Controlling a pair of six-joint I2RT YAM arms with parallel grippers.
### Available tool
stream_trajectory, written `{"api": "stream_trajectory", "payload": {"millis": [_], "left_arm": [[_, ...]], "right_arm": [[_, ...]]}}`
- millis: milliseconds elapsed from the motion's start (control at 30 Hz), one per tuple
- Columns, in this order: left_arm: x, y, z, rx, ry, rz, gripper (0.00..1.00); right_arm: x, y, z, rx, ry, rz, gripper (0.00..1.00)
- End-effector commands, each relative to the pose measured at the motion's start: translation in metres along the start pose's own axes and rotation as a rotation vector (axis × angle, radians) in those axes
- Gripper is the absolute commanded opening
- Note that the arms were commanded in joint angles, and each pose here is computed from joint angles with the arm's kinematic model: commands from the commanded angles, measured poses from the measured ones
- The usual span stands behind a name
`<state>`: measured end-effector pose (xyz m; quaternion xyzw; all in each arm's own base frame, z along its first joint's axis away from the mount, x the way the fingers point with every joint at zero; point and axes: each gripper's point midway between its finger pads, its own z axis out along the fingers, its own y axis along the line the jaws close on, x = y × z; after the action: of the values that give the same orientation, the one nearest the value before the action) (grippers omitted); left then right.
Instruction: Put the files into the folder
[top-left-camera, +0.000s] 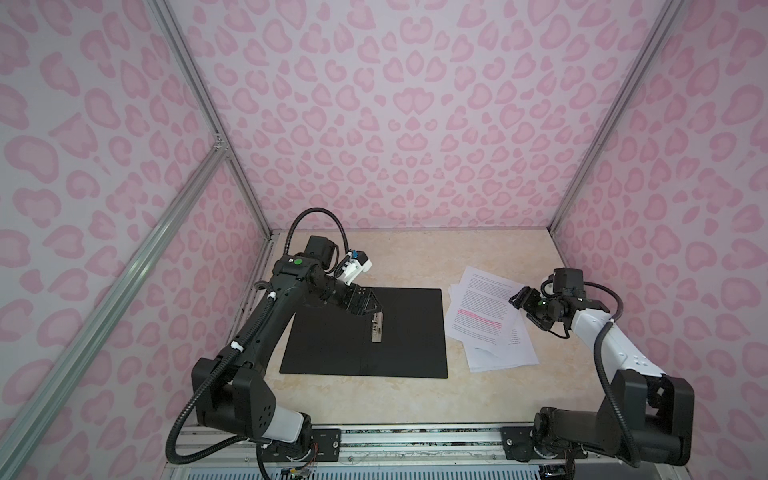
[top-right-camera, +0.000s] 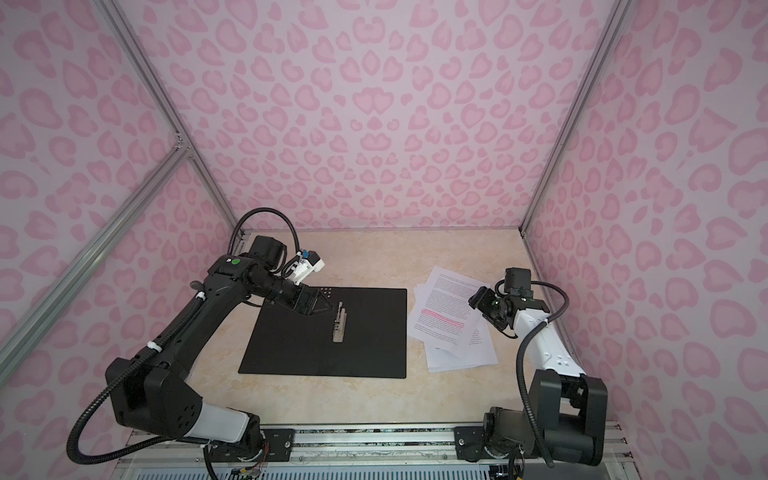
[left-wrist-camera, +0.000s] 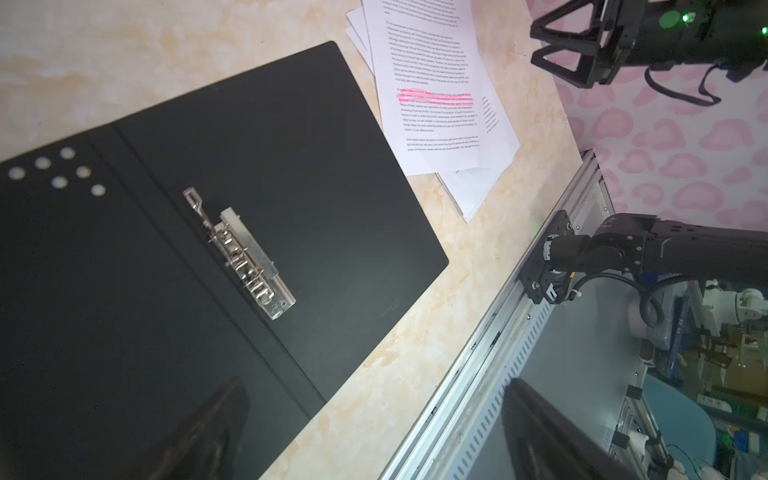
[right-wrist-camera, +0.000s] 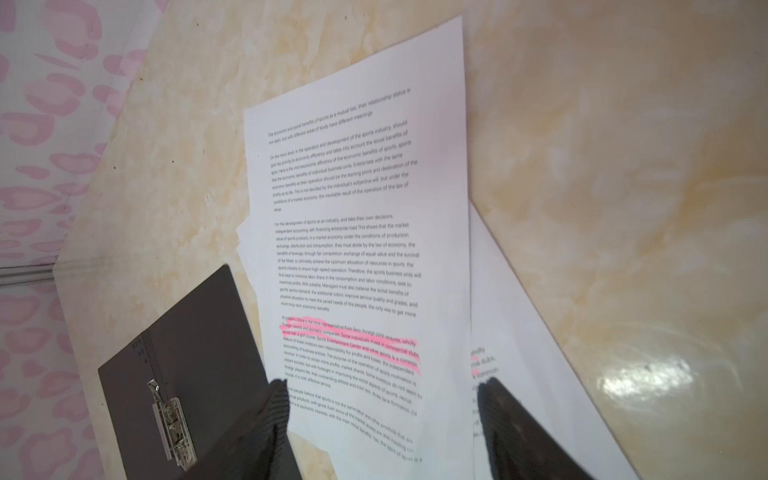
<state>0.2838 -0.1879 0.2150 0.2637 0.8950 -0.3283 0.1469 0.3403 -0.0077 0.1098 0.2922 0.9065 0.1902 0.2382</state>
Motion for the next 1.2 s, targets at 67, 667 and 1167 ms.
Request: {"api": "stream_trajectory", "payload": {"millis": [67, 667, 1167], "left_arm": [[-0.035, -0.015, 0.036, 0.027, 0.022, 0.061, 0.98], [-0.096, -0.031, 0.201, 0.072, 0.184, 0.129, 0.98], [-0.1, -0.009, 0.26, 0.061, 0.22, 0.094, 0.98]], "right_arm": [[-0.035, -0.012, 0.025, 0.013, -0.009, 0.014, 0.75], [-0.059, -0.044, 0.082, 0.036, 0.051, 0.098, 0.75], [-0.038, -0.044, 0.118, -0.067, 0.172, 0.113, 0.75]]}}
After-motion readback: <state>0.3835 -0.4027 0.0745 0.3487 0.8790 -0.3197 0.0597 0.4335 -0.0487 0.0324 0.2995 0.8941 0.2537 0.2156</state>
